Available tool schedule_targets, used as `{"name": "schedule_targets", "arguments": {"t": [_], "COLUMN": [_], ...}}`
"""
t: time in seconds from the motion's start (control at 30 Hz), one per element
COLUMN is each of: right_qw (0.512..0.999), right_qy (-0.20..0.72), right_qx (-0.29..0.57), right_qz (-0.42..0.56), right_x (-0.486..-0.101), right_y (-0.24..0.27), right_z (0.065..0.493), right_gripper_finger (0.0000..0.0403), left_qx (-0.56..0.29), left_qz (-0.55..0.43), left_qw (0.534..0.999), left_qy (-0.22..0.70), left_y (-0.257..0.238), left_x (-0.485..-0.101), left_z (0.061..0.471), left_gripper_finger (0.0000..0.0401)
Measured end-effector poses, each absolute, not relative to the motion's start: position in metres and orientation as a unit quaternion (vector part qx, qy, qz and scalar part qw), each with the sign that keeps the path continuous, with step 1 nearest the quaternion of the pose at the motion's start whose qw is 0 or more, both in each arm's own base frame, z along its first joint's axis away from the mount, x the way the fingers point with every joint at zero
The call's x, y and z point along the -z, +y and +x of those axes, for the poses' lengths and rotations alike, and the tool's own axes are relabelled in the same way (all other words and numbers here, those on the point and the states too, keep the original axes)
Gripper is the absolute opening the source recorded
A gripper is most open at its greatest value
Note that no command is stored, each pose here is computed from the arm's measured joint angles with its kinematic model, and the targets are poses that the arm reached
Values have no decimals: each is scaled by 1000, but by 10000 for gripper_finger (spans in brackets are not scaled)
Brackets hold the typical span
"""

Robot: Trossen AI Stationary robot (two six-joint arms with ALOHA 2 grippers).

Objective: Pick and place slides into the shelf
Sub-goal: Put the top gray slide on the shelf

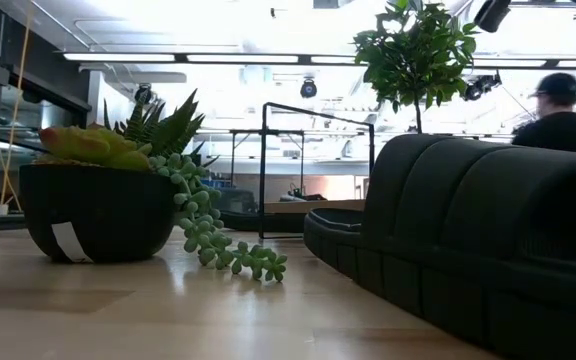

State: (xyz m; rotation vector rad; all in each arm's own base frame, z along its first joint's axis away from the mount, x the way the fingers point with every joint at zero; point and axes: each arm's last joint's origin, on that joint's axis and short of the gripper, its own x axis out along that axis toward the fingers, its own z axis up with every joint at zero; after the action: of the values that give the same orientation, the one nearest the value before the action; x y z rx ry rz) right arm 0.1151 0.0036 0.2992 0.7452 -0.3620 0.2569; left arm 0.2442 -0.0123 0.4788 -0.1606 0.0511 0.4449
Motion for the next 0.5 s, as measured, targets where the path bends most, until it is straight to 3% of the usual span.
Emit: {"name": "schedule_targets", "arguments": {"t": [0.33,0.5], "right_qw": [905,908], "right_qy": [-185,-183], "right_qx": [-104,-109], "right_qz": [368,362], "right_x": [-299,-299], "right_y": [2,3], "right_z": [116,116], "right_gripper_finger": [171,219], "left_qx": [-204,-205], "left_qz": [-123,-146], "left_qw": [971,968], "left_qy": [-18,-14], "left_y": [-37,-40], "left_x": [-463,-454], "left_z": [296,309], "left_gripper_finger": [1,1]}}
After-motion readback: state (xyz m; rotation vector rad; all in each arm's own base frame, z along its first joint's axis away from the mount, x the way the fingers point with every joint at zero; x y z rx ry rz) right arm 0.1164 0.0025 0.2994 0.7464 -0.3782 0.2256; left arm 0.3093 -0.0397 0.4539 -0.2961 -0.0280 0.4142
